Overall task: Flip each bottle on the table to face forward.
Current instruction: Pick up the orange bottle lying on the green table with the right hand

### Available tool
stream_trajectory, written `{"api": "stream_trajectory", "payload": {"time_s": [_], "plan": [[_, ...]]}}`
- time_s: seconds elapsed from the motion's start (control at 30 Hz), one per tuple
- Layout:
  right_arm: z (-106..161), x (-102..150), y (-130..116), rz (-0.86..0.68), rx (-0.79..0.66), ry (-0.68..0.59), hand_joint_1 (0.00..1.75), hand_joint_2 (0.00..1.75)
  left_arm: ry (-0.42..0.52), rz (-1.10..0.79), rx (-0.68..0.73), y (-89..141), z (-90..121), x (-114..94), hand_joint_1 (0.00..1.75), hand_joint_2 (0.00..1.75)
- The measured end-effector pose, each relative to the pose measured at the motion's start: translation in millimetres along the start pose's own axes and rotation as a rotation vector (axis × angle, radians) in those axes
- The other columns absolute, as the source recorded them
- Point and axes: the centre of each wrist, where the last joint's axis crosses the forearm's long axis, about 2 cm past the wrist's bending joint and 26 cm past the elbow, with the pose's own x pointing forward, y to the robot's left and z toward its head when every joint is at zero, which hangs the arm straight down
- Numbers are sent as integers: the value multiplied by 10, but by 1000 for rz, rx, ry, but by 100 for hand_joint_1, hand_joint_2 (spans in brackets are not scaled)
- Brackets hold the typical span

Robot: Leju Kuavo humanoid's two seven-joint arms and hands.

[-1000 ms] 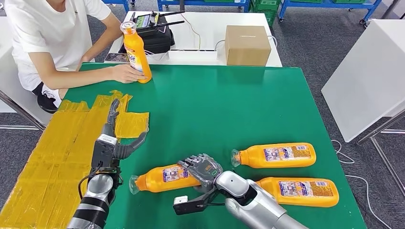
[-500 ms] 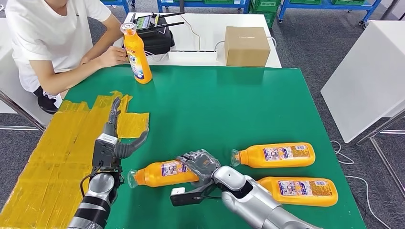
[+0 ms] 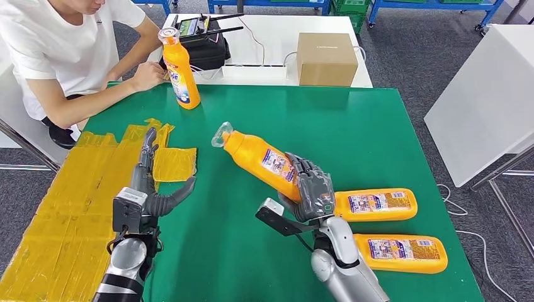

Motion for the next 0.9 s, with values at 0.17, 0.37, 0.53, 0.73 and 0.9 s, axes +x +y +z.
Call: {"api": "stream_trajectory", "payload": {"time_s": [0.17, 0.37, 0.53, 0.73, 0.9], "plan": [[70, -66, -94, -145, -117, 49, 175, 175, 112, 246, -89, -73, 9, 89, 0, 175], [153, -148, -128, -271, -177, 85, 175, 175, 214, 463, -199, -106, 46, 95, 0, 175], [144, -116, -88, -480, -141, 59, 175, 175, 254, 513, -297, -115, 31, 45, 0, 175], [91, -43, -35, -571, -102, 38, 175, 175, 263, 509, -343, -167, -40, 8, 0, 175], [42, 8, 10, -633, -62, 1, 175, 175, 268, 509, -364, -195, -77, -10, 0, 175]]}}
